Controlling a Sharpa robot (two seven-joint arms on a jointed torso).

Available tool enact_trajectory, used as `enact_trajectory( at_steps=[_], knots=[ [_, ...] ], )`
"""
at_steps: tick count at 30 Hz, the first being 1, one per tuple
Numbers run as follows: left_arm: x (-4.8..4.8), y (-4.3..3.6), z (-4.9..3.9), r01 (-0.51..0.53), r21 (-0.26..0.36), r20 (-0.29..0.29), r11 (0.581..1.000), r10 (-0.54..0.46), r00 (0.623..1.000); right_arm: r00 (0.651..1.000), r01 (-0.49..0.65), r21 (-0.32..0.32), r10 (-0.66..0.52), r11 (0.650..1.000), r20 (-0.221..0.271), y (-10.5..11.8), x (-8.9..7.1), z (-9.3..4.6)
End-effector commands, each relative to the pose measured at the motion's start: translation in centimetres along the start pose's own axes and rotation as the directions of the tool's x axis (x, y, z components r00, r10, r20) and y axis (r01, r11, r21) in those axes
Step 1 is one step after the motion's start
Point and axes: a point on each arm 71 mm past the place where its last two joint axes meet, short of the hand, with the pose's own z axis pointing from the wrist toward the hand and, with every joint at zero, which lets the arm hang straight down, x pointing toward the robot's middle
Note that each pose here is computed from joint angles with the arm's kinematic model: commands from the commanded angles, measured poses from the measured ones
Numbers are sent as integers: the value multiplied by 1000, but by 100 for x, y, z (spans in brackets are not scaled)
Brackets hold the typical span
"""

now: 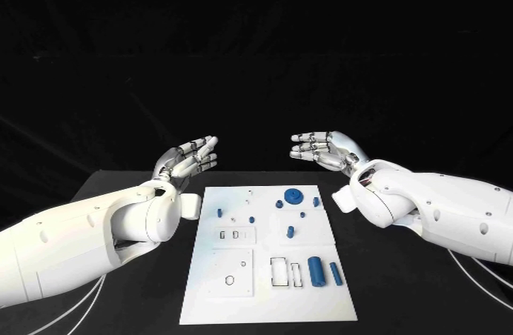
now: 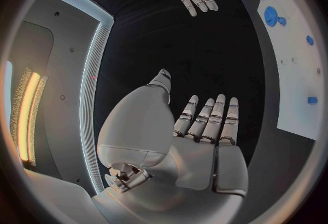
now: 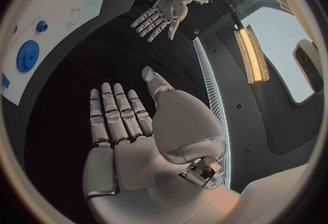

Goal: Assemble the parts on the task board

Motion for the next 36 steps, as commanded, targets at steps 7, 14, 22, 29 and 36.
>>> enact_trajectory(
  at_steps=[7,14,22,29,36],
  knots=[
    [60,-242,-124,48,38,-161,998,-41,986,893,425,-74,-431,902,-133,112,-51,89],
    [80,-410,-273,84,65,-246,994,-66,967,734,655,-91,-660,750,-158,170,-58,131],
    [129,-530,-372,97,81,-279,992,-70,958,553,804,-156,-818,573,-157,285,69,152],
    [170,-590,-401,101,91,-292,991,-70,954,465,853,-193,-874,486,-142,350,190,192],
    [180,-611,-407,100,95,-293,990,-69,954,435,861,-221,-889,458,-146,393,305,229]
  ],
)
